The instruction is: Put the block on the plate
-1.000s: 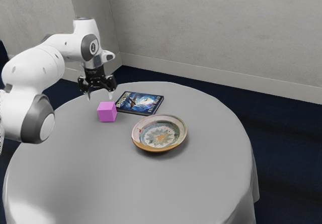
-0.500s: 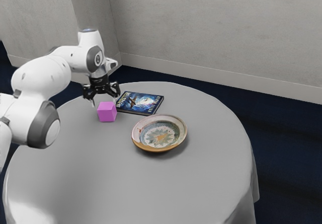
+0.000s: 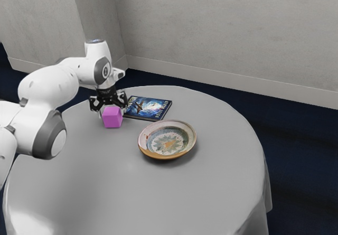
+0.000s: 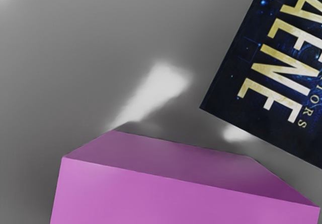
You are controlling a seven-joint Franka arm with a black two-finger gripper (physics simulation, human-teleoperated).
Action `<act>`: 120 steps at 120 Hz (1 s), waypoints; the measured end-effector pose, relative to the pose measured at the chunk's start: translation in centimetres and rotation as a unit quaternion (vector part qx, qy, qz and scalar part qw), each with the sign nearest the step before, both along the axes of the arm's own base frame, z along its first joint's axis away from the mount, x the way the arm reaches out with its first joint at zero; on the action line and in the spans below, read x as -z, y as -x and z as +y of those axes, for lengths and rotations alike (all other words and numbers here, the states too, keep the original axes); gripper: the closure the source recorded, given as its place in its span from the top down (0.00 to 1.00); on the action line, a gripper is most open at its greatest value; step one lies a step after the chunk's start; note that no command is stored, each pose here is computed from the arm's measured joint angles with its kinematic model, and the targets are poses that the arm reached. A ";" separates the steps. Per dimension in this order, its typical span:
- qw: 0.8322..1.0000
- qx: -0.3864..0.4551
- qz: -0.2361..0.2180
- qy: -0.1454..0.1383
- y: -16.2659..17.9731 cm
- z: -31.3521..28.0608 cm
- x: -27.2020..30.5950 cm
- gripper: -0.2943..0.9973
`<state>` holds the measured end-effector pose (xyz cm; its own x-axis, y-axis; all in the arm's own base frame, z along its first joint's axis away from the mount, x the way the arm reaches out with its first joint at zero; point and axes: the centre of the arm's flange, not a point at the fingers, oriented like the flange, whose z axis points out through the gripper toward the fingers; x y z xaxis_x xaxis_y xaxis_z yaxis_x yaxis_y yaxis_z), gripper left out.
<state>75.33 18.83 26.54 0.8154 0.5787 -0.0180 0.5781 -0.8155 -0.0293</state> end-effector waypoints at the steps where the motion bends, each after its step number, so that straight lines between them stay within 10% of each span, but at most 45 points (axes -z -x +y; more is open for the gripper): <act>1: 1.000 0.000 0.000 0.000 0.0 0.0 0.1 0.77; 70: 1.000 -0.008 -0.017 0.003 0.3 -0.5 -5.9 0.55; 120: 0.995 0.098 0.003 -0.003 2.7 -16.3 -12.3 0.55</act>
